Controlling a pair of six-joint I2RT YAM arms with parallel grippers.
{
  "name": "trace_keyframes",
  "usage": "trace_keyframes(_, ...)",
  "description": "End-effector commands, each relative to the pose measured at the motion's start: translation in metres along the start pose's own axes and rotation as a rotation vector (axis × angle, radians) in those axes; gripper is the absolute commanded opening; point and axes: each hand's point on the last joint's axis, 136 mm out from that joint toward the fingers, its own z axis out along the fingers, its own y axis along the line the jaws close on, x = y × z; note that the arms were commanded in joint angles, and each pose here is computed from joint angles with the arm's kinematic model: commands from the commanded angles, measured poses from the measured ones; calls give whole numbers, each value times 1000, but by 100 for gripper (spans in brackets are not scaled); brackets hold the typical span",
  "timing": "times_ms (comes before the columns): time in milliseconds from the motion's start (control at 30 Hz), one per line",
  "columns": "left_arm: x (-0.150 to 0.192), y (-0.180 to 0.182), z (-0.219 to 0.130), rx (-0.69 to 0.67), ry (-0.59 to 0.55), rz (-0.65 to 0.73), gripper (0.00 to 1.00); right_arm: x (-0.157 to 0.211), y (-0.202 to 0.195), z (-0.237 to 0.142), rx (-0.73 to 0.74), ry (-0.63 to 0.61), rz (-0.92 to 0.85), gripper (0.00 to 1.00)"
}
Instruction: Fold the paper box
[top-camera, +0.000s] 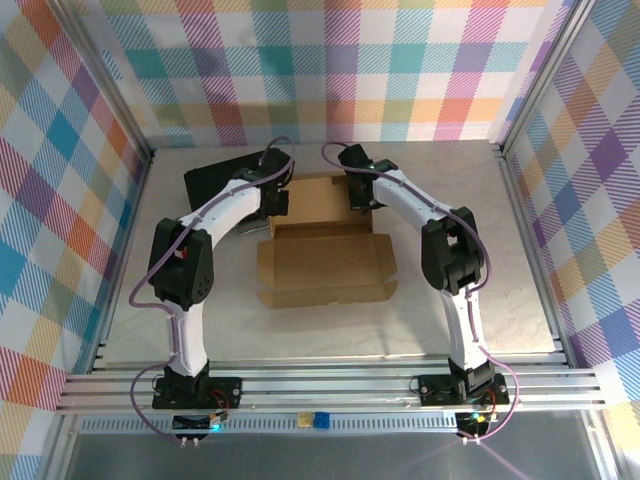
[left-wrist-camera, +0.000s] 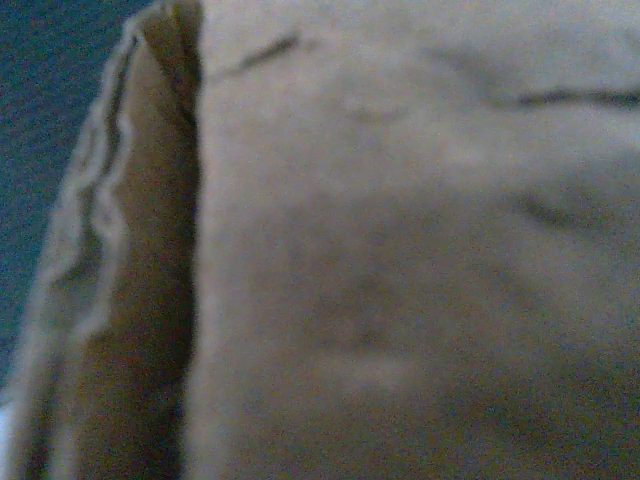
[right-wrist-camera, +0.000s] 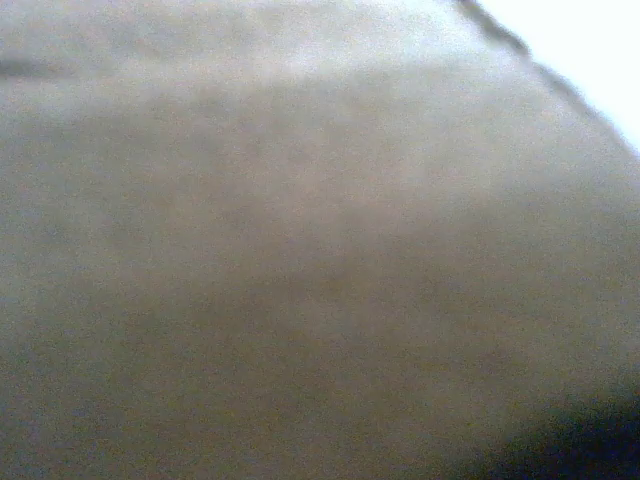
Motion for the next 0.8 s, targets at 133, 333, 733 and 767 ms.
trace_keyframes(133,16,13,-4,-137,75,-27,0,17,-33,-10,139,59,-27,0)
trace_keyframes(333,27,8,-10,-95,132,-16,0,36,-33,-18,68,122,-60,0)
trace_keyframes(733,48,-3,-11,-29,184,-16,0,71,-25,-12,-66,216,-54,7)
trace_keyframes(767,49,-3,-11,-30,187,-16,0,72,-26,-12,-65,218,-52,9)
